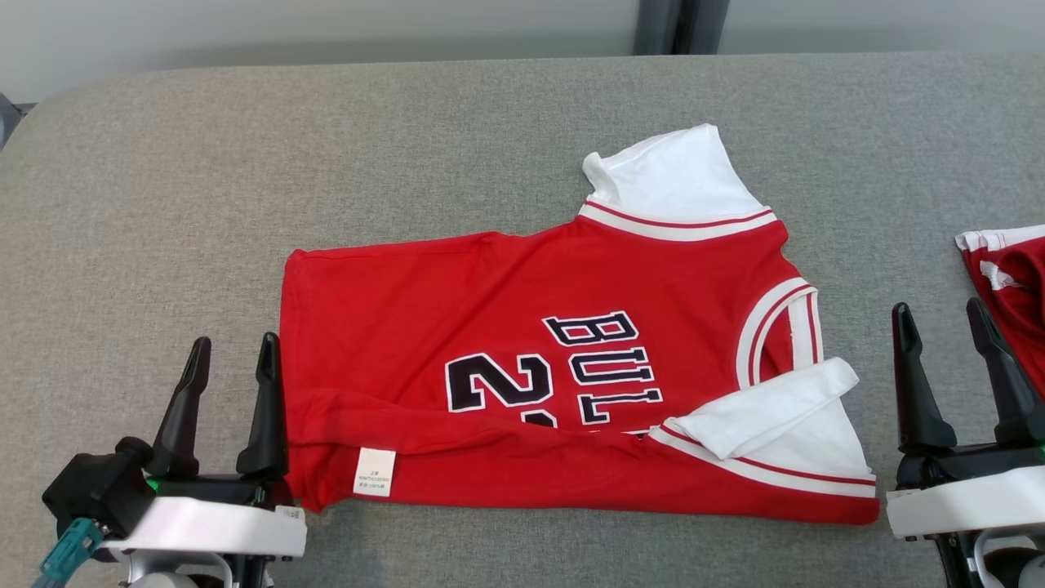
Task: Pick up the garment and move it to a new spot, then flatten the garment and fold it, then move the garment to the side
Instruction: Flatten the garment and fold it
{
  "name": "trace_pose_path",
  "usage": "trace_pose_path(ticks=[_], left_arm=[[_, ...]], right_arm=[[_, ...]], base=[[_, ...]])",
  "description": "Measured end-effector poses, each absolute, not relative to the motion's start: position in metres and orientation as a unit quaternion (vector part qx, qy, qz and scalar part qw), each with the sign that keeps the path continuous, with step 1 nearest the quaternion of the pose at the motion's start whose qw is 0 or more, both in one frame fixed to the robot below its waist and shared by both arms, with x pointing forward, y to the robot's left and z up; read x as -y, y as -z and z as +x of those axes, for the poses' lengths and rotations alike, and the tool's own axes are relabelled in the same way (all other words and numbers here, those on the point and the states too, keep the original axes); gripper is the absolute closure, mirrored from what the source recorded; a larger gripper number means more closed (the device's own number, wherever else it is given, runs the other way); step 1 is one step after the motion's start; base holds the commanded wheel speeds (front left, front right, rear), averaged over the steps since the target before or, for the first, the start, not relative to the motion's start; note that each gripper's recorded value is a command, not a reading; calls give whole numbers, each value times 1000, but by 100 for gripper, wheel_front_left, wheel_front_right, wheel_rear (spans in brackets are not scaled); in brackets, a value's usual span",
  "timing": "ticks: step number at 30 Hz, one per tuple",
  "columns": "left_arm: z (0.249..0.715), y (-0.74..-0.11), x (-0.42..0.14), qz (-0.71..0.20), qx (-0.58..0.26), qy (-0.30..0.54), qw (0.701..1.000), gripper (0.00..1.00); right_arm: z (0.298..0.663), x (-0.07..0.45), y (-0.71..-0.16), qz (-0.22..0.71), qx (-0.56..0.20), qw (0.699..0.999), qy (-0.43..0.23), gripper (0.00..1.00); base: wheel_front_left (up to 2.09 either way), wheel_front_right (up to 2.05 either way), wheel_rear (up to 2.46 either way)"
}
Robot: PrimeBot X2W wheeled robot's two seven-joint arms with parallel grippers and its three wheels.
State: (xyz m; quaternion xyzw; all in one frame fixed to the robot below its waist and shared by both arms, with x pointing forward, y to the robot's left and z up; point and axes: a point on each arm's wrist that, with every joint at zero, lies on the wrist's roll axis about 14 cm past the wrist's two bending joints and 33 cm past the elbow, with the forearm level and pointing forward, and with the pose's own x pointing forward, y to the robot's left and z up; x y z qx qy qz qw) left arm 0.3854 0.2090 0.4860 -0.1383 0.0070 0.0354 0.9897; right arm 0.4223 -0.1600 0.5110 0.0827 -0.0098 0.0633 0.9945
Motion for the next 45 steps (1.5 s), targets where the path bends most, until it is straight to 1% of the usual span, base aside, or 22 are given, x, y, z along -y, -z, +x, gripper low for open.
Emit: trace_pose_path(ticks=[6,8,11,15,16,17,22,26,32,33,34,35,41,45], left_arm=[[399,-490,-206,-130,-4,-22,991,0],[411,-494,-206,-121,-3,-11,993,0],[434,-488,-205,-122,-27,1,992,0],[464,-457,-215,-124,-97,12,987,0],[468,-446,-216,-133,-117,15,984,0],[475,-422,-217,-141,-163,16,976,0],[486,-376,-214,-150,-253,26,955,0],[490,-356,-211,-149,-294,34,943,0],[498,-343,-213,-152,-321,32,934,0],[499,-342,-212,-155,-325,34,932,21],[498,-341,-212,-154,-328,37,931,55],[499,-340,-210,-155,-331,39,930,100],[501,-344,-207,-152,-322,52,933,100],[502,-349,-203,-149,-311,58,937,100]], right_arm=[[426,157,-507,88,7,994,-67,0],[430,154,-505,92,5,993,-69,0],[437,150,-499,95,-1,993,-75,0],[445,143,-487,103,-13,991,-82,0],[446,143,-484,105,-16,991,-81,0],[448,145,-476,105,-25,991,-78,0],[446,155,-458,108,-42,991,-61,0],[447,162,-450,110,-48,992,-49,0],[450,166,-444,114,-52,991,-42,0],[451,167,-444,114,-51,991,-41,0],[452,168,-445,113,-49,992,-39,0],[456,170,-449,109,-43,992,-39,0],[500,190,-486,77,9,996,-51,0],[541,186,-496,69,14,995,-75,0]], base=[[0,0,0],[0,0,0],[0,0,0],[0,0,0],[0,0,0],[0,0,0],[0,0,0],[0,0,0],[0,0,0],[0,0,0],[0,0,0],[0,0,0],[0,0,0],[0,0,0]])
